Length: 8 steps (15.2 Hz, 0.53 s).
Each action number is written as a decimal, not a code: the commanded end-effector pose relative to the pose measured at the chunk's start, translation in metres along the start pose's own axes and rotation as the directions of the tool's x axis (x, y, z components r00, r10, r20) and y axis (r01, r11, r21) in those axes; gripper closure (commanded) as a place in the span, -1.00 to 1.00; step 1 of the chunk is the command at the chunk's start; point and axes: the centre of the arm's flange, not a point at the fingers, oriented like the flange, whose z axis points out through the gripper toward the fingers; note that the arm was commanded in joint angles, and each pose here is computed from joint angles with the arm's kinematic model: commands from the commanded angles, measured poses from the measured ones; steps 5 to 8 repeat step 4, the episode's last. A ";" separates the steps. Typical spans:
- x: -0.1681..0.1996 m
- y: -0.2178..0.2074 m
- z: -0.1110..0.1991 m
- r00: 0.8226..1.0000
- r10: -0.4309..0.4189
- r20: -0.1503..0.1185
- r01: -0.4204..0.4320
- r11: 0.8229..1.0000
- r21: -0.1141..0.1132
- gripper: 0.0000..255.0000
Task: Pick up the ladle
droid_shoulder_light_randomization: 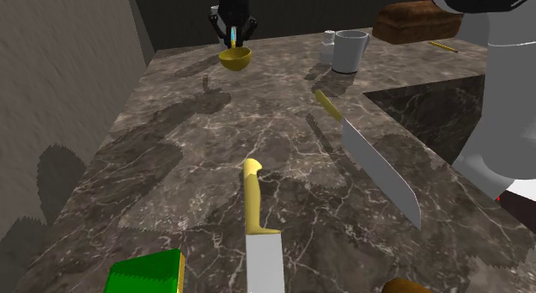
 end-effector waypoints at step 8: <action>-0.001 -0.003 -0.016 1.000 0.000 0.000 0.000 1.000 0.000 1.00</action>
